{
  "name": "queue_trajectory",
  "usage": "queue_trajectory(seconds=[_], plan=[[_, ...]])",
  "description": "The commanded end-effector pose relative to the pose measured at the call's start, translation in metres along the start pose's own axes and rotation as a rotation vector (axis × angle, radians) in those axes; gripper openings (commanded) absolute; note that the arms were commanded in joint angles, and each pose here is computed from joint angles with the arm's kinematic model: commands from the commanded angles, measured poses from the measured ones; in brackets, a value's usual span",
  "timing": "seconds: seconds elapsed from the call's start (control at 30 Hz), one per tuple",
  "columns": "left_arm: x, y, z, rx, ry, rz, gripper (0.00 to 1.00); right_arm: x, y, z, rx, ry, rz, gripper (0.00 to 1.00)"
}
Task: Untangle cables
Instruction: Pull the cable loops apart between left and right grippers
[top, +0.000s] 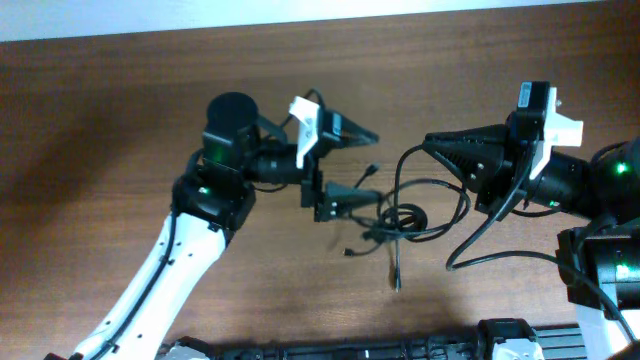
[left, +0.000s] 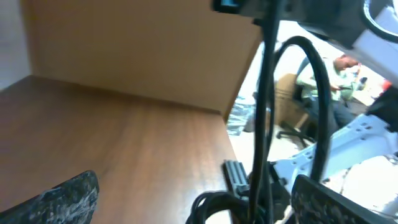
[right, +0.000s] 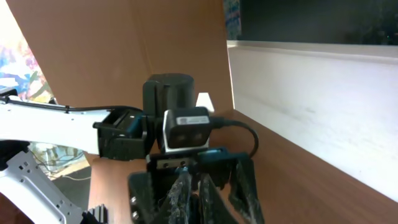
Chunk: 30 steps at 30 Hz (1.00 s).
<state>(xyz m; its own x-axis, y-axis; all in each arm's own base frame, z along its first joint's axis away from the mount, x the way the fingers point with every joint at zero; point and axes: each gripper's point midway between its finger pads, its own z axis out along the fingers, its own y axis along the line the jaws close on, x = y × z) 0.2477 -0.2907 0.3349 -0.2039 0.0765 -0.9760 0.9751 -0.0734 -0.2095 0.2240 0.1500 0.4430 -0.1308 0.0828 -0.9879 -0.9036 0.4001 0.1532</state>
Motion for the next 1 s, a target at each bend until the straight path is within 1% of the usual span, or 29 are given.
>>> queue_trajectory(seconds=[0.0,0.13,0.23,0.37,0.5,0.63,0.67,0.7,0.73,0.77,0.8,0.83,0.87,0.97], plan=[[-0.008,-0.001,-0.017,0.013,-0.017,0.044,0.99,-0.010,0.007,-0.002,-0.006,-0.014,-0.030,0.04],[-0.007,-0.024,-0.017,0.143,-0.014,0.103,0.99,-0.012,0.008,-0.002,-0.008,-0.019,-0.043,0.04],[-0.006,-0.028,-0.010,0.156,-0.010,0.104,0.99,-0.011,0.010,-0.002,-0.020,-0.017,-0.047,0.04],[-0.006,-0.030,0.004,0.134,-0.007,0.115,0.99,-0.010,0.016,-0.002,-0.057,-0.009,-0.050,0.04],[-0.009,-0.048,0.021,0.197,-0.015,0.172,0.99,-0.009,0.022,-0.003,-0.090,-0.003,-0.056,0.04],[-0.008,-0.048,0.031,0.173,-0.012,0.170,0.99,-0.009,0.026,-0.003,-0.112,0.001,-0.063,0.04],[-0.008,-0.049,0.033,0.172,-0.011,0.170,0.95,-0.009,0.026,-0.003,-0.116,0.001,-0.065,0.04],[-0.007,-0.051,0.035,0.178,-0.011,0.171,0.88,-0.009,0.026,-0.003,-0.116,0.001,-0.066,0.04],[-0.007,-0.052,0.036,0.181,-0.010,0.171,0.73,-0.009,0.026,-0.003,-0.115,0.001,-0.066,0.04],[-0.007,-0.051,0.036,0.174,-0.011,0.171,0.47,-0.009,0.026,-0.003,-0.115,0.001,-0.066,0.04],[-0.007,-0.051,0.036,0.171,-0.011,0.171,0.29,-0.009,0.026,-0.003,-0.115,0.000,-0.066,0.04],[-0.008,-0.049,0.037,0.161,-0.011,0.170,0.17,-0.009,0.026,-0.003,-0.115,0.000,-0.066,0.04],[-0.008,-0.047,0.037,0.152,-0.012,0.170,0.00,-0.009,0.026,-0.003,-0.115,0.000,-0.066,0.04],[-0.010,-0.043,0.037,0.123,-0.016,0.159,0.00,-0.009,0.026,-0.003,-0.115,0.000,-0.066,0.04]])
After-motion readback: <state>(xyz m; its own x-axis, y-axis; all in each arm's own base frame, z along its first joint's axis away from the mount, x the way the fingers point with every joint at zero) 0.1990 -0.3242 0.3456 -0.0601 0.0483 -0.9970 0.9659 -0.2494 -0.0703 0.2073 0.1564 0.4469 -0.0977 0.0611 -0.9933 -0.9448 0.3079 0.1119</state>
